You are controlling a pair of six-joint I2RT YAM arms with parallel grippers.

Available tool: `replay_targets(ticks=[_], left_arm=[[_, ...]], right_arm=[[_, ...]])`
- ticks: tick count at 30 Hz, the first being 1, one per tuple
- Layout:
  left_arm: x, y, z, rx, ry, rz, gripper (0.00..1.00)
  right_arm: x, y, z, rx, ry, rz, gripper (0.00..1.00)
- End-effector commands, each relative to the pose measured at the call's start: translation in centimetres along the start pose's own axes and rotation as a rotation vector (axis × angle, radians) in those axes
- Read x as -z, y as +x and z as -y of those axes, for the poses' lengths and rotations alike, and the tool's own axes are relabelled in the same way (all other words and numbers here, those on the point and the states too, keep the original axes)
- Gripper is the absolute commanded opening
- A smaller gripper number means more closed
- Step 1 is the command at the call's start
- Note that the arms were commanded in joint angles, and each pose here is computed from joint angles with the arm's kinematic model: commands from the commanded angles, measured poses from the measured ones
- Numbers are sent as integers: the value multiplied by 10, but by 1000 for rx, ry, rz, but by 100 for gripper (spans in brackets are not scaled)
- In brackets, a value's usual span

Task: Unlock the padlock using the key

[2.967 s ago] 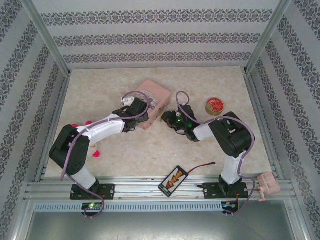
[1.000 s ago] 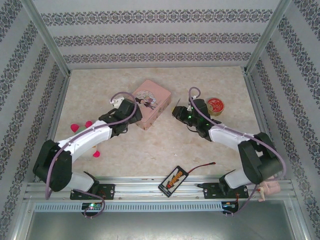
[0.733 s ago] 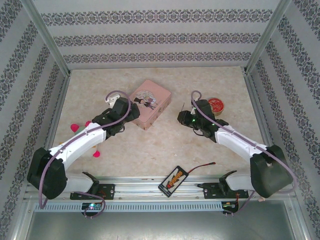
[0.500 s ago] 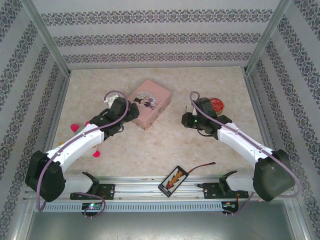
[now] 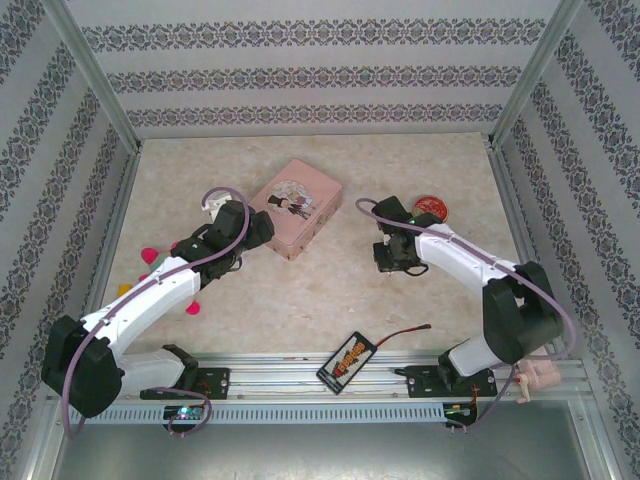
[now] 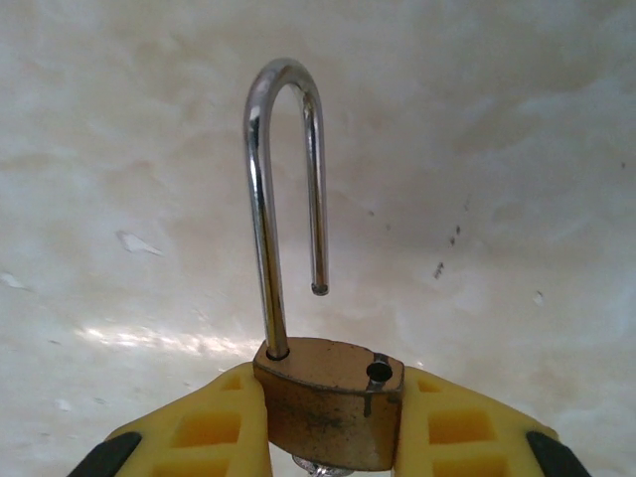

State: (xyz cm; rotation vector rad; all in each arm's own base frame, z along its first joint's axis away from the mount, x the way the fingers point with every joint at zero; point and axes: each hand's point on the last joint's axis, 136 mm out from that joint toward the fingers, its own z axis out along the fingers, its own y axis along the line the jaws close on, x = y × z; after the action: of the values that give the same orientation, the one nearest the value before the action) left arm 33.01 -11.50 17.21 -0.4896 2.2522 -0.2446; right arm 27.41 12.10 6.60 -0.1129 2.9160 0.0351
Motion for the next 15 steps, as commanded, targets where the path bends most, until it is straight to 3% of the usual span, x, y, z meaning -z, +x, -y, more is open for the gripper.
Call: replay_targets(ticks=[1, 15], left_arm=[[1, 1, -8, -8, -24, -16, 99], [-12, 5, 4, -20, -12, -76, 99]], right_arm=[[4, 2, 16, 30, 111, -32, 0], [-32, 14, 16, 61, 174, -160, 0]])
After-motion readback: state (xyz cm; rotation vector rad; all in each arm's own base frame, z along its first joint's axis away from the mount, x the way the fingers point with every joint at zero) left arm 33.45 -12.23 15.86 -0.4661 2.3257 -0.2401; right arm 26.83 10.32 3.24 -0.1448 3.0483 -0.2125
